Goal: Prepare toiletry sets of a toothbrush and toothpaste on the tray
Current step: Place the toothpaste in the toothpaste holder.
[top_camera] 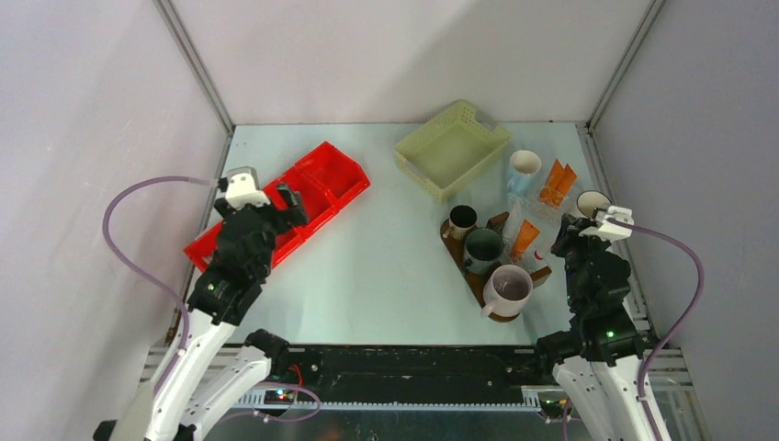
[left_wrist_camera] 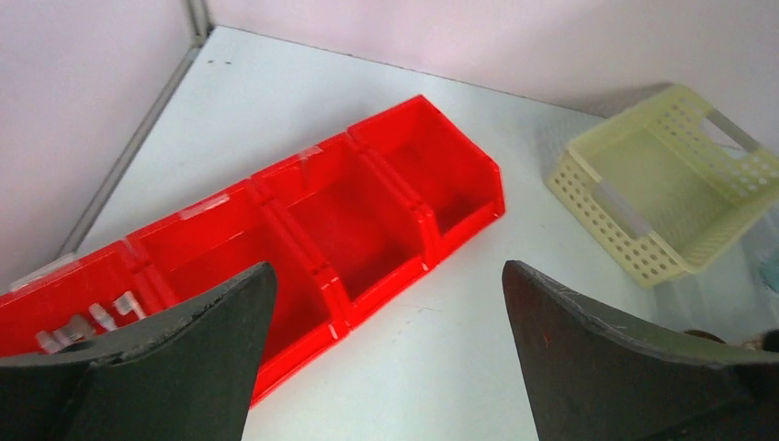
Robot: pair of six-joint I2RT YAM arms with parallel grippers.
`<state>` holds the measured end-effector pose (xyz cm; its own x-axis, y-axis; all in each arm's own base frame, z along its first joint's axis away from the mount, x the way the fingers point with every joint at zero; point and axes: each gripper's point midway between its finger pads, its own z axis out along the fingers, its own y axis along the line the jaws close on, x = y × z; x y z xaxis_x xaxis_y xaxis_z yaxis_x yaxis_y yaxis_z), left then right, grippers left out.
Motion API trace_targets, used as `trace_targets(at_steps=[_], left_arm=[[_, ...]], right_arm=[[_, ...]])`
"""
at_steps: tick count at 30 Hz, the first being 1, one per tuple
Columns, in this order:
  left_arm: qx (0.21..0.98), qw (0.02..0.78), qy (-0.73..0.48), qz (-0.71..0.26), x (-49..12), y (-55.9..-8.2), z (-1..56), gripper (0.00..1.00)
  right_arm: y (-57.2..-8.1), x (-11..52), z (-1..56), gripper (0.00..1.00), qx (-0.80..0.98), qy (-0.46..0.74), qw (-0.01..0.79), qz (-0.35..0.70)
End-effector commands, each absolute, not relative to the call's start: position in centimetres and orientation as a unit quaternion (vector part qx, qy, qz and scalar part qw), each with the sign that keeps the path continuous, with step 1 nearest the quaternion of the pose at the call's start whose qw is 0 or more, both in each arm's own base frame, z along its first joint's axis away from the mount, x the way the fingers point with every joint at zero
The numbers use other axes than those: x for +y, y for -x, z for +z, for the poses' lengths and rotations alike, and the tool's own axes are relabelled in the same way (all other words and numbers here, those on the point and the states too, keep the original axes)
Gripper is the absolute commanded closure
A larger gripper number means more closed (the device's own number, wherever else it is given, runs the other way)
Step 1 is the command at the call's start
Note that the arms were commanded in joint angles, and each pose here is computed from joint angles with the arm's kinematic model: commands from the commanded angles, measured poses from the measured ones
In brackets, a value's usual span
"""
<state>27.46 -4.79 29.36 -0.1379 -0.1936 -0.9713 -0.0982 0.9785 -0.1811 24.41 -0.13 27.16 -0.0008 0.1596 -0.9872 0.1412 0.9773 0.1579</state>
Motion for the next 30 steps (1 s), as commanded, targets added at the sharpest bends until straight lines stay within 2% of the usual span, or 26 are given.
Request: trace_targets(at_steps=[1, 16, 30], left_arm=[[0.754, 0.646, 0.115, -0.023, -2.6, -26.9, 28.4, 0.0], [0.712, 0.683, 0.162, 0.022, 1.5, -26.2, 28.6, 0.0], [0.705, 0.688, 0.171, 0.011, 1.9, -26.2, 28.7, 0.0]], right_arm=[[-25.3, -1.1, 27.7, 1.0, 0.678, -0.126, 0.724, -0.012], [-26.9, -0.7, 22.9, 1.0, 0.706, -0.132, 0.696, -0.015], [-27.2, -0.2, 20.9, 1.0, 0.723, -0.125, 0.679, -0.007]])
